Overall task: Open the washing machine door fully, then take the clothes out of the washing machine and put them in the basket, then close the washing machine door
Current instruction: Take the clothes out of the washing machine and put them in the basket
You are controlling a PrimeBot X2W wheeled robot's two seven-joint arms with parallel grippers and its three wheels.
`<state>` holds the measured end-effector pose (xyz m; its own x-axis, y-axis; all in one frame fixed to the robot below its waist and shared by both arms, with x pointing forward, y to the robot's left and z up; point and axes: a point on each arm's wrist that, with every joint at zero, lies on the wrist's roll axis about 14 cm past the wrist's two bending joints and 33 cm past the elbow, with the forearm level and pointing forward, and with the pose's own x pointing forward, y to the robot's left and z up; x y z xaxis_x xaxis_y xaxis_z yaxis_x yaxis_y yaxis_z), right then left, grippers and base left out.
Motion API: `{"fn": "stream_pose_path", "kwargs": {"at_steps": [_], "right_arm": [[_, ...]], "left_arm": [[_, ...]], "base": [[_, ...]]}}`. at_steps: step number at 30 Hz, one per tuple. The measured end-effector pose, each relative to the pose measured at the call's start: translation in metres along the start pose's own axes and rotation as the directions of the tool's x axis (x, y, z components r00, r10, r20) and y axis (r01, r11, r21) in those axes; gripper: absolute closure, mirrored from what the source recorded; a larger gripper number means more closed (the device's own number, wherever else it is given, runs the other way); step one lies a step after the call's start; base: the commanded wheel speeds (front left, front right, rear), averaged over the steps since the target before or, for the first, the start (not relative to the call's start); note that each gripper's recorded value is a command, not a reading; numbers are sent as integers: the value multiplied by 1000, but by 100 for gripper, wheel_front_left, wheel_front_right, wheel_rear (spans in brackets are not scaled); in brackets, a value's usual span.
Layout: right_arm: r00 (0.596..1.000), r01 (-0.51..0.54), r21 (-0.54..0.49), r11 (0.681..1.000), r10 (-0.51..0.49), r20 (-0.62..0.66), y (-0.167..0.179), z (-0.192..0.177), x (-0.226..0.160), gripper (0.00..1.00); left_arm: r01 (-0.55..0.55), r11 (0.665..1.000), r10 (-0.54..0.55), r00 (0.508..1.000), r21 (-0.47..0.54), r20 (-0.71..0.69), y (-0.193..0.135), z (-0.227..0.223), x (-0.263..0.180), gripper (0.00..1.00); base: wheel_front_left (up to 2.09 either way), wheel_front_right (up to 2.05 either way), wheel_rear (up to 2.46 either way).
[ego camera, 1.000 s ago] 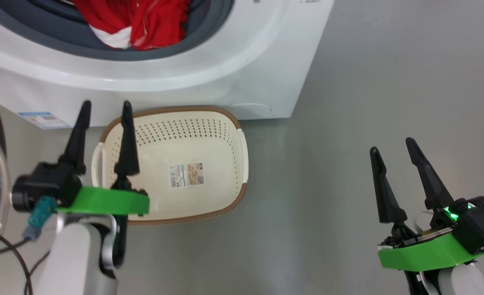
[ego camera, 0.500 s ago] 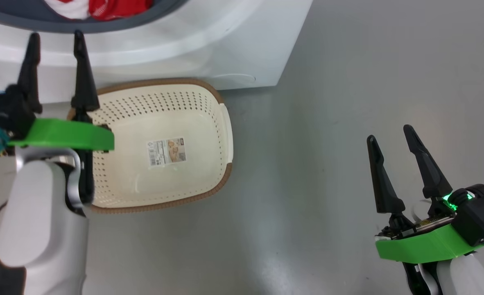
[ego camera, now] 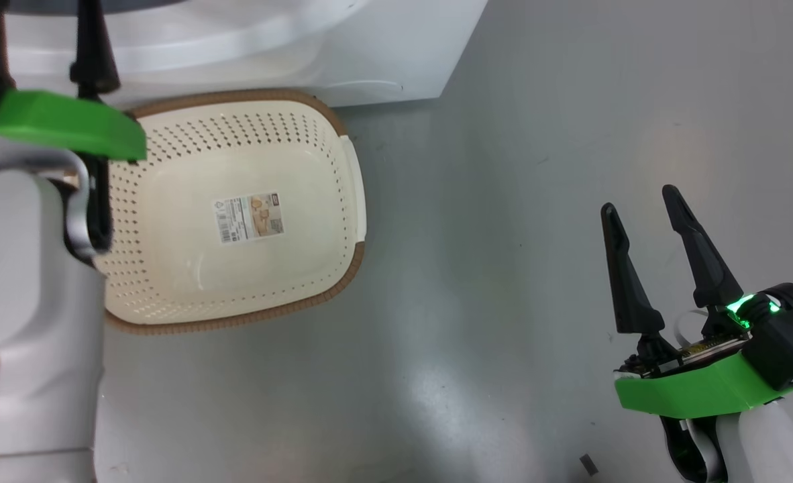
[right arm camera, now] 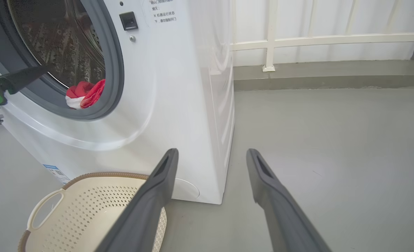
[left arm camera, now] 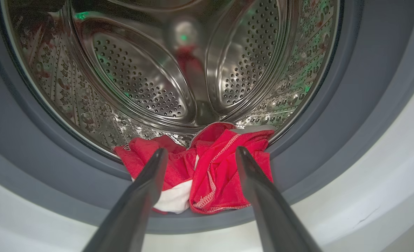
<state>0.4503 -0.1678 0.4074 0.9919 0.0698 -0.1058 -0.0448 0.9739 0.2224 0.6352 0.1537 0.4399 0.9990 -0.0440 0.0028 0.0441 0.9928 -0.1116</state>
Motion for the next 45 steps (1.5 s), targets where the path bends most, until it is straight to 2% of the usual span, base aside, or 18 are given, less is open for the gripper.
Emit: {"fn": "stream_pose_path", "kwargs": {"at_steps": [5, 12, 15, 19, 24, 29, 36, 37, 38, 39, 40, 45], "right_arm": [[1000, 10, -3, 1000, -10, -20, -4, -8, 0, 0], [1000, 18, -14, 1000, -18, -18, -10, -11, 9, 0], [999, 29, -20, 999, -30, -34, -15, -16, 7, 0], [998, 40, -25, 999, -41, -44, -19, -19, 6, 0], [998, 41, -30, 999, -42, -40, -20, -18, 8, 0], [998, 51, -29, 998, -52, -46, -24, -19, 6, 0], [997, 61, -26, 998, -63, -53, -27, -21, 4, 0], [997, 61, -26, 998, -63, -54, -27, -22, 4, 0], [997, 62, -26, 998, -63, -54, -27, -22, 4, 0], [997, 62, -27, 998, -63, -54, -27, -22, 4, 0], [997, 62, -27, 998, -63, -54, -27, -22, 4, 0], [996, 62, -27, 998, -64, -55, -28, -22, 5, 0]], "left_arm": [[-11, 1000, 12, 1000, 27, -25, 6, -8, 15, 0], [-39, 992, 46, 997, 117, -57, 17, -16, 44, 0], [-64, 982, 85, 990, 177, -115, 26, -29, 54, 0], [-30, 962, 84, 979, 272, -188, 27, -44, 63, 0], [-22, 938, 103, 971, 347, -215, 30, -49, 70, 0], [-7, 902, 160, 935, 433, -317, 45, -74, 67, 0], [-5, 894, 183, 917, 449, -353, 50, -82, 70, 0], [-5, 894, 183, 916, 447, -356, 50, -83, 70, 11], [-6, 897, 183, 915, 442, -359, 50, -84, 70, 51], [-1, 900, 178, 914, 437, -365, 49, -84, 71, 80], [2, 900, 176, 913, 435, -369, 48, -85, 70, 100], [16, 912, 156, 911, 409, -382, 45, -88, 70, 100]], "base": [[0, 0, 0], [0, 0, 0], [0, 0, 0], [0, 0, 0], [0, 0, 0], [0, 0, 0], [0, 0, 0], [0, 0, 0], [0, 0, 0], [0, 0, 0], [0, 0, 0], [0, 0, 0]]}}
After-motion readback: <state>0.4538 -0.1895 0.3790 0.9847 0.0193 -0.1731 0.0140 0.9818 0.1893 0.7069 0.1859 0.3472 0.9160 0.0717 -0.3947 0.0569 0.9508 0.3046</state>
